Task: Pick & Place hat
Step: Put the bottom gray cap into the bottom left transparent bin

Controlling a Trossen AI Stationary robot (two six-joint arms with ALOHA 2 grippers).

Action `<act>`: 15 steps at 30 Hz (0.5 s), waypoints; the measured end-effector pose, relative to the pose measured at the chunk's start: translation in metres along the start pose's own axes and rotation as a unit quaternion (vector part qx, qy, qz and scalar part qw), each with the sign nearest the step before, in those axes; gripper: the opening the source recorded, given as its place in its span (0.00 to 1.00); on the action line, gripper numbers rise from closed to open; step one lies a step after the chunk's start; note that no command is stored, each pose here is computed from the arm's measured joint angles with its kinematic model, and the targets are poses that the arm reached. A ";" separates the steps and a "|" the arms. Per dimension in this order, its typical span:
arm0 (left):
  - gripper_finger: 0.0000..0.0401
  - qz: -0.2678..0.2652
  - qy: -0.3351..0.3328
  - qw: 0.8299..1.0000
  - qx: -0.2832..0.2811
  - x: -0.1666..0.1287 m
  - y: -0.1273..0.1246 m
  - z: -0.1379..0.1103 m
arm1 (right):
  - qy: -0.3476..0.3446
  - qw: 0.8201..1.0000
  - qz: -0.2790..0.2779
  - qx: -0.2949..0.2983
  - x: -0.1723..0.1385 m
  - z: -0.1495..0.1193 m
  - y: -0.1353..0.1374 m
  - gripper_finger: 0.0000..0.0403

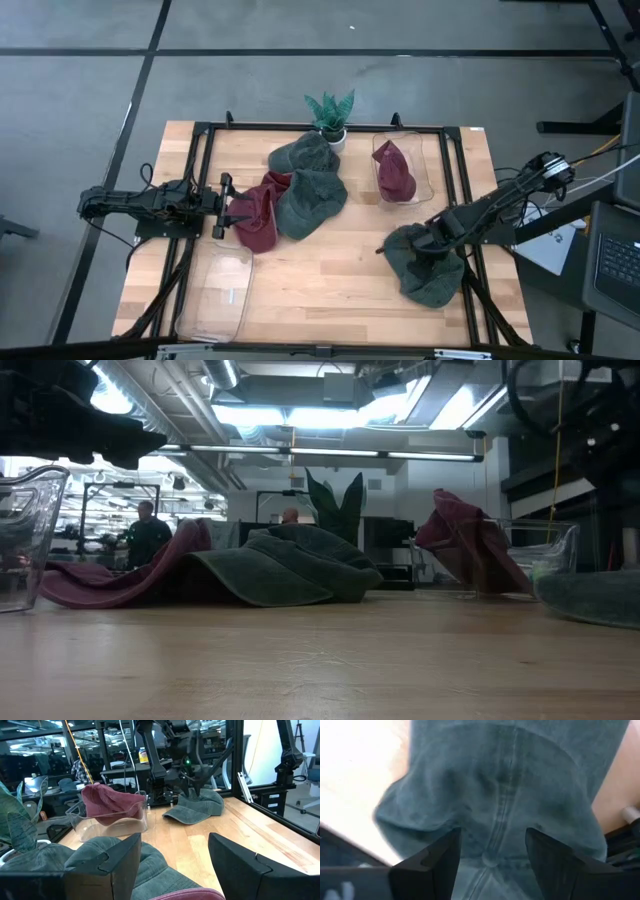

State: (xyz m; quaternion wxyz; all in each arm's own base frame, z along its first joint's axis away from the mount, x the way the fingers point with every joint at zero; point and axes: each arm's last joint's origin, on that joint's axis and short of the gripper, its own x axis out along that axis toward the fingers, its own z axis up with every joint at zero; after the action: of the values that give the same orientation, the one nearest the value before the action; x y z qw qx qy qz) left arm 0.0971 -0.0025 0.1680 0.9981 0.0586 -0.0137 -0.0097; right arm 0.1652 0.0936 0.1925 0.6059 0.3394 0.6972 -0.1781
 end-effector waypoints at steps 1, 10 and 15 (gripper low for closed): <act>0.57 0.000 0.000 1.000 0.000 0.000 0.000 0.000 | -0.003 1.000 -0.010 -0.003 0.004 0.000 0.002 0.55; 0.57 0.000 0.000 1.000 0.000 0.000 0.000 0.000 | -0.038 0.994 -0.105 -0.017 0.038 0.009 0.011 0.55; 0.57 0.000 0.000 1.000 0.000 0.000 0.000 0.000 | -0.039 0.993 -0.105 -0.040 0.056 0.016 0.020 0.55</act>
State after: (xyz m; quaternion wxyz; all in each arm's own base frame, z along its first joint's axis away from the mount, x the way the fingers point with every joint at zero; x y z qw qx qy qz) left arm 0.0971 -0.0025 0.1680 0.9981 0.0586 -0.0137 -0.0099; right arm 0.1891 0.1115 0.1384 0.6238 0.2328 0.7110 -0.2260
